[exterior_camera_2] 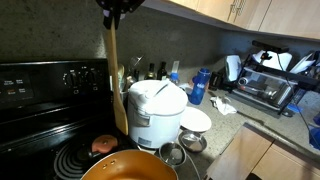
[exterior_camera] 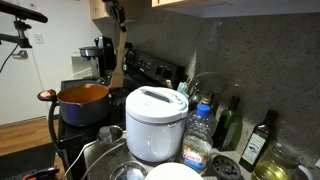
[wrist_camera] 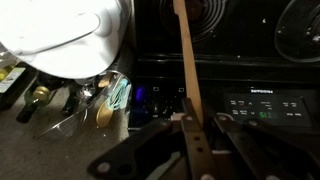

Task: Use a wooden spoon to mix in the pot then put the spoon back in the utensil holder

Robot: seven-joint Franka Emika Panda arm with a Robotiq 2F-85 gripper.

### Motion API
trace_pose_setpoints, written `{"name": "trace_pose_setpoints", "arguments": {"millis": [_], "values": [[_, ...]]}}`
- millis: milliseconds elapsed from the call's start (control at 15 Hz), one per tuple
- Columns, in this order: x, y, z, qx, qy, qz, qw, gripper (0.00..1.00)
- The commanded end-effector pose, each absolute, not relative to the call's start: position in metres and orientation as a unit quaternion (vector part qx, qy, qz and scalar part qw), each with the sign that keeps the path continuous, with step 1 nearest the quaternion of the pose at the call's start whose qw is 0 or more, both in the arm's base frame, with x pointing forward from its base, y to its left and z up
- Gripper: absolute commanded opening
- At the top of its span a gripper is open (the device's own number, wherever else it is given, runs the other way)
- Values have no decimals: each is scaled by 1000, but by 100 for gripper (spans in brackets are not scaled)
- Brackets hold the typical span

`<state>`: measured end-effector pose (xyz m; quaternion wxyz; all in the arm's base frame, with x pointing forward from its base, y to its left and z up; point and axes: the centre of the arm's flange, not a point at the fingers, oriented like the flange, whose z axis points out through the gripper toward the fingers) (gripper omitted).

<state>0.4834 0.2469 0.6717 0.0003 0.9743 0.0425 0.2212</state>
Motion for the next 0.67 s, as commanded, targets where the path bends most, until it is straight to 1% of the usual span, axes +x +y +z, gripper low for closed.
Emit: {"name": "trace_pose_setpoints", "arguments": {"millis": [0,200,333,533,600], "values": [[485,255,638,958,61,269,72,3],[496,261,593,941,99,285,154,3],[503,268,567,929,119,290,195,3],[514,291,541,927,127,293,196,3],[518,296,540,930,121,293,185,3]]}}
